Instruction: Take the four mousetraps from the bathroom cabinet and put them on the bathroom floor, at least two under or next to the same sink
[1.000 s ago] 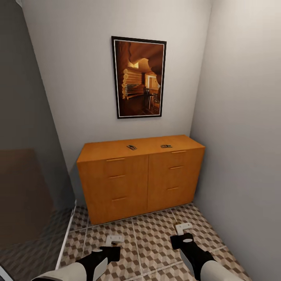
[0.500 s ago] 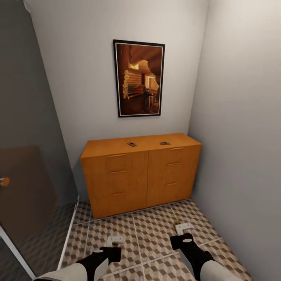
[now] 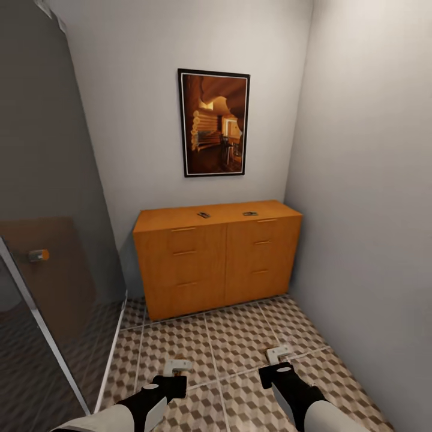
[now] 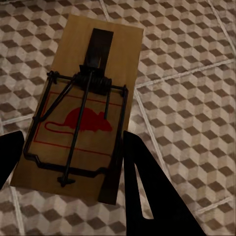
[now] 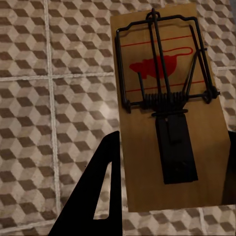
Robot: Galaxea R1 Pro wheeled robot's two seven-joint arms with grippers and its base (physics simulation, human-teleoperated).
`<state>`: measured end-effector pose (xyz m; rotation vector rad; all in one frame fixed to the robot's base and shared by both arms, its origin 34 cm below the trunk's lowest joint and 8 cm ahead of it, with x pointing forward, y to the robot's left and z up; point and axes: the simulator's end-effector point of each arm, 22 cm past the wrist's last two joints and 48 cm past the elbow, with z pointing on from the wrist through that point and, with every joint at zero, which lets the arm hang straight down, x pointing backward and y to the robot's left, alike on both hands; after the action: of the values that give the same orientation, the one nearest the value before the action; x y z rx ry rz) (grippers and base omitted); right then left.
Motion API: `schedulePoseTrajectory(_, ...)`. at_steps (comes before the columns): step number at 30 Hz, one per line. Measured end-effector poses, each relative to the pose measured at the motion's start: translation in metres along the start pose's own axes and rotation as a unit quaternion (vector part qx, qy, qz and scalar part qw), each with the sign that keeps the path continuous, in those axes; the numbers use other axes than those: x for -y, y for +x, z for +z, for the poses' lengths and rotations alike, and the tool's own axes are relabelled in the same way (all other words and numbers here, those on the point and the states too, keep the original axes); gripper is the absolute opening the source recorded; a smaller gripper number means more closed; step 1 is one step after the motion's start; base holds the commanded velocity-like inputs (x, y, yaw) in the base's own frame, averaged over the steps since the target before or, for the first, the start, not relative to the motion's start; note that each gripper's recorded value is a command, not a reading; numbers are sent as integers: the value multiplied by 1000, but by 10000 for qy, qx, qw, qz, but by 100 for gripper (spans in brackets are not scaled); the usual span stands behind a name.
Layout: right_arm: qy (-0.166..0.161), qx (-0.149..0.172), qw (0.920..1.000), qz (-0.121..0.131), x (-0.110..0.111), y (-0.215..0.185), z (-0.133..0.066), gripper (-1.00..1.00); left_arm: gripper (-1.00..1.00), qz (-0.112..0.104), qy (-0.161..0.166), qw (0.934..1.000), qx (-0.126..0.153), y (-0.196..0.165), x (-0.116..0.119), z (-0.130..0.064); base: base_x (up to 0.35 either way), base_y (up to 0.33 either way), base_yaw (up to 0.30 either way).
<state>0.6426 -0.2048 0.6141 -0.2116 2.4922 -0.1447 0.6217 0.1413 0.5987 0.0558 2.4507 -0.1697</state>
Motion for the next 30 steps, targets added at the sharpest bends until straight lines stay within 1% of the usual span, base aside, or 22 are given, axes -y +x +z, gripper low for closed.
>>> schedulePoseTrajectory(1, -2, -1, 10000, -1, 0, 0, 0, -100, -100, 0, 2, 10000, 0, 0, 0, 0, 4, 0, 0)
schedulePoseTrajectory(3, -41, 50, 10000, -71, -3, -8, -1, -100, -100, -103, -2, 9999, -103, 10, 4, -1, 3, 0, 0)
schedulePoseTrajectory(7, -41, 47, 10000, -73, -3, -8, -1, -100, -100, -103, -2, 9999, -103, 10, 4, -1, 2, 0, 0)
schedulePoseTrajectory(13, 42, 238, 9997, -72, 8, -28, -3, -100, -100, -112, -72, 9999, 73, -7, -10, 0, 0, 0, 0)
schedulePoseTrajectory(19, 97, 365, 9993, -39, 15, -43, -5, -100, -100, -99, -80, 9996, 241, -23, -13, 0, -14, 0, 0)
schedulePoseTrajectory(23, 130, 466, 9988, -21, 18, -53, -6, -100, -100, -103, -69, 9993, 358, -34, -11, 0, -216, 0, 0)
schedulePoseTrajectory(30, 186, 650, 9977, 10, 24, -70, -10, -100, -100, -108, -47, 9984, 555, -53, -10, -1, -317, 0, 0)
